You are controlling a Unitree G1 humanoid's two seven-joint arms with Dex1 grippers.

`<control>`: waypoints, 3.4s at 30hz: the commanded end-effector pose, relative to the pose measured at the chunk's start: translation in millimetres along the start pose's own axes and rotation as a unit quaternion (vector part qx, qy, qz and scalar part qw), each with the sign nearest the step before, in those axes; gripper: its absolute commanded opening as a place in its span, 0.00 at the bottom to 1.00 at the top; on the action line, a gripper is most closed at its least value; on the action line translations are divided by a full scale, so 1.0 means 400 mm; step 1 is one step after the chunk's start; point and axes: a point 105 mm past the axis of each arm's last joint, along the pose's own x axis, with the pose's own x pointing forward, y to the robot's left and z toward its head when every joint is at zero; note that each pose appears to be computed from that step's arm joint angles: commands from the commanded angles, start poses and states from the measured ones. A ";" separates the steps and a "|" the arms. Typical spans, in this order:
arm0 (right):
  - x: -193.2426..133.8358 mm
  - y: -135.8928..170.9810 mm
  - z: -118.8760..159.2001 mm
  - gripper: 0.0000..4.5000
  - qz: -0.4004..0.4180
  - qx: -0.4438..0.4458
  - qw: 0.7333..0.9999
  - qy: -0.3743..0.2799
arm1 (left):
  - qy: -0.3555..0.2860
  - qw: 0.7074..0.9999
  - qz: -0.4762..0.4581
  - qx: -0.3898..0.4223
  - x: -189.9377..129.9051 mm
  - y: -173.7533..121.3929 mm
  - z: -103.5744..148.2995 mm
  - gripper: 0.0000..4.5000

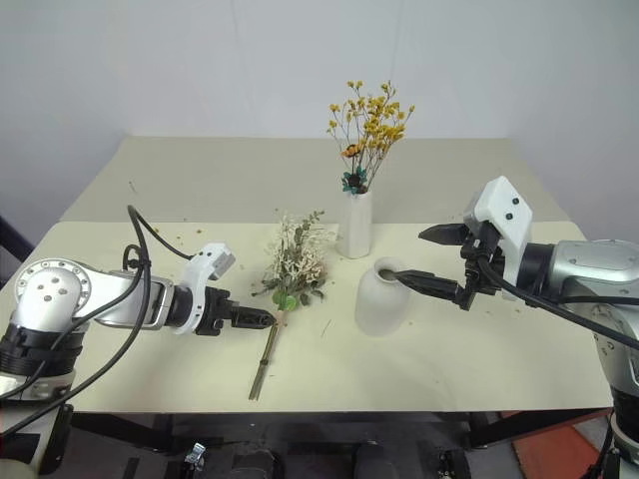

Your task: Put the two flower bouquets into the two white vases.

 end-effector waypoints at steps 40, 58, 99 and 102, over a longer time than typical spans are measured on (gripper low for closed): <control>-0.065 0.059 0.008 1.00 -0.041 -0.022 0.999 -0.012 | -0.113 0.993 -0.027 0.004 0.012 -0.006 0.161 0.02; -0.122 0.042 -0.029 1.00 -0.073 -0.020 0.997 0.017 | -0.487 0.797 -0.273 0.233 -0.346 -0.234 0.367 0.02; -0.237 0.084 -0.059 1.00 -0.248 -0.009 0.968 0.040 | -0.354 0.690 -0.478 0.412 0.101 -0.418 0.312 0.02; -0.232 0.078 -0.059 1.00 -0.248 -0.011 0.968 0.036 | -0.340 0.705 -0.459 0.420 0.132 -0.419 0.309 0.02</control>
